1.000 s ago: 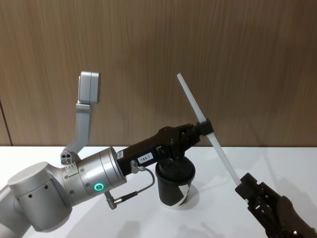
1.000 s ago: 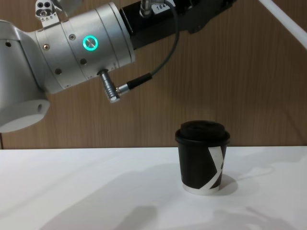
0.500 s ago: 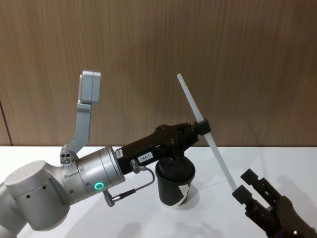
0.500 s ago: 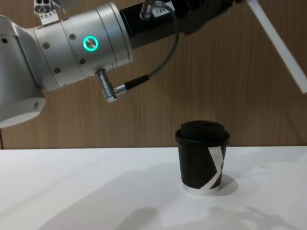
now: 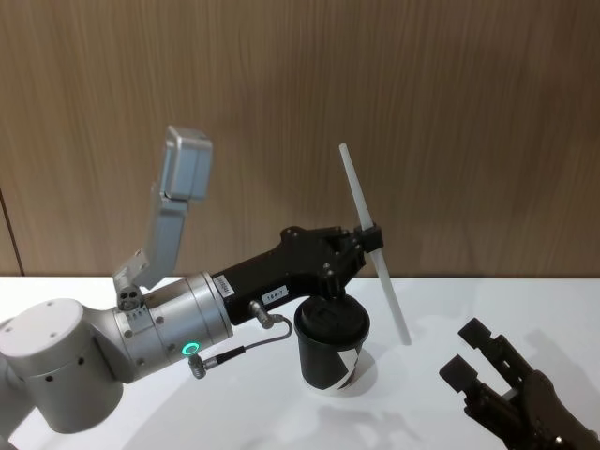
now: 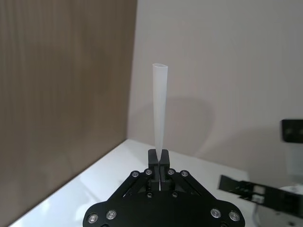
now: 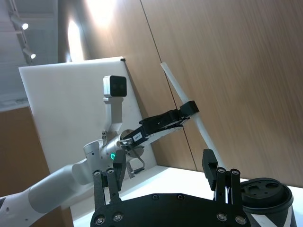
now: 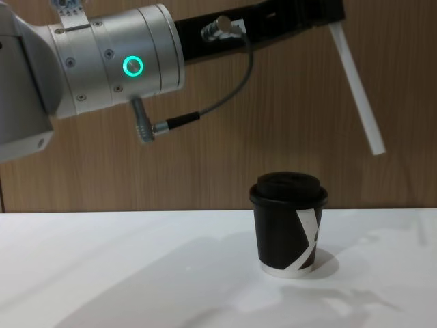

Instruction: Pick up the straw with one hand, pass it to the other hand, and insert it into the cup.

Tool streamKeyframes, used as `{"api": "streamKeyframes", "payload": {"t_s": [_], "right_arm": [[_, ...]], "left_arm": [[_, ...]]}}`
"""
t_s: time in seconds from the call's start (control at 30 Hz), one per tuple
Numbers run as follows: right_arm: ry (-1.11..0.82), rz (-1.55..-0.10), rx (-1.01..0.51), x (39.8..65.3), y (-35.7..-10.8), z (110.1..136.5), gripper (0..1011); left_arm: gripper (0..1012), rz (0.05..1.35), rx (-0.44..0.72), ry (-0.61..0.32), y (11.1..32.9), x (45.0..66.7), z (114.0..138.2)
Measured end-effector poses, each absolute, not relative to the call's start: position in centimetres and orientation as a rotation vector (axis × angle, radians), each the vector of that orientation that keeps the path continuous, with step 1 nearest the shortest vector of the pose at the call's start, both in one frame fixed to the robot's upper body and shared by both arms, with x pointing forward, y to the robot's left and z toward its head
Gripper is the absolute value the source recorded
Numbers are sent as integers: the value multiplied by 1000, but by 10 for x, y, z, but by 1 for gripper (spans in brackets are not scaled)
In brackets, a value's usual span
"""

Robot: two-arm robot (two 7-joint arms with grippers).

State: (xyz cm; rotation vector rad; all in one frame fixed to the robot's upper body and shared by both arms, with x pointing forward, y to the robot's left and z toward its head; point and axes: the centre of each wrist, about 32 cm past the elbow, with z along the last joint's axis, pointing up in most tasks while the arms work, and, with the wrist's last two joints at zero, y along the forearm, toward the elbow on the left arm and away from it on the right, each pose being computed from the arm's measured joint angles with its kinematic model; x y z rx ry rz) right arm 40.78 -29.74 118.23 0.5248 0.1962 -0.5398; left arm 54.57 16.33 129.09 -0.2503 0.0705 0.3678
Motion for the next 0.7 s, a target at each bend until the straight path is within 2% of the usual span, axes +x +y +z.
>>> {"api": "streamKeyframes", "payload": {"t_s": [0.7], "right_arm": [[196,-540,525,408,-297,1182,1001]], "left_arm": [[12,644,-25,-248,147,542,1300]]}}
